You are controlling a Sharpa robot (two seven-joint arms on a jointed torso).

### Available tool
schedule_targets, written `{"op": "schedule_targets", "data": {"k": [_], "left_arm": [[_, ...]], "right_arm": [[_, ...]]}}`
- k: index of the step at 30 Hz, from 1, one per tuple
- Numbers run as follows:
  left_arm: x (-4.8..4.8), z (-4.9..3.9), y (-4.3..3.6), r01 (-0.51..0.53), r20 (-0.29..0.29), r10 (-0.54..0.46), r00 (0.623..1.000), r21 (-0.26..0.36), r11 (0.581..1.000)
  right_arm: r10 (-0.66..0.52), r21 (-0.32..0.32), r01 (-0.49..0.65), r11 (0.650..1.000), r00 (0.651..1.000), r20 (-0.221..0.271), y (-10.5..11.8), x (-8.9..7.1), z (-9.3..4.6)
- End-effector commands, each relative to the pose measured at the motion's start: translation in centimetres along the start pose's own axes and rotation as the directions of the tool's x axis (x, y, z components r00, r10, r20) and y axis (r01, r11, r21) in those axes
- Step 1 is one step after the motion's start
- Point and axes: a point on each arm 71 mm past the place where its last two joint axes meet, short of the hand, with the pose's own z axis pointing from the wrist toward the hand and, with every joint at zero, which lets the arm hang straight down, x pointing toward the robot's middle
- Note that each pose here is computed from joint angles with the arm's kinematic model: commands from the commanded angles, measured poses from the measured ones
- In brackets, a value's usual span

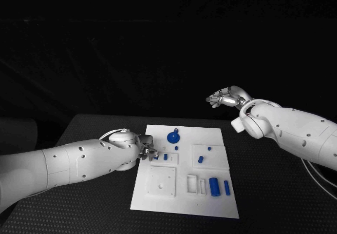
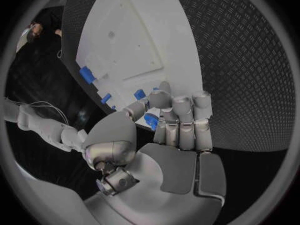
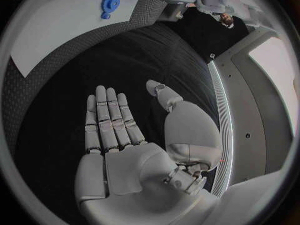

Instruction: Assemble the parts on the task board

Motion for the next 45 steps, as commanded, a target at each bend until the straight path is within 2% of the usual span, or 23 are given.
{"op": "schedule_targets", "data": {"k": [1, 6, 17, 34, 45], "left_arm": [[1.05, 0.06, -0.54, -0.026, -0.052, 0.027, 0.998, 0.016, 1.000], [1.00, 0.05, -0.34, -0.019, -0.048, 0.020, 0.999, 0.012, 1.000], [1.10, 0.02, -0.90, -0.012, -0.053, 0.014, 0.999, 0.027, 1.000], [1.11, 0.15, -1.31, 0.002, -0.056, 0.000, 0.998, 0.031, 1.000], [1.05, 0.26, -1.31, 0.002, -0.054, 0.000, 0.999, 0.028, 1.000]], "right_arm": [[0.001, -0.006, -0.001, 1.000, 1.000, -0.011, 0.1, 0.1, 0.0], [0.001, -0.005, -0.001, 1.000, 1.000, -0.010, 0.0, 0.0, 0.0], [0.001, -0.006, -0.001, 1.000, 1.000, -0.011, 0.0, 0.1, 0.0], [0.001, -0.004, -0.001, 1.000, 1.000, -0.009, 0.0, 0.0, 0.0], [0.001, -0.005, -0.001, 1.000, 1.000, -0.011, 0.0, 0.1, 0.0]]}}
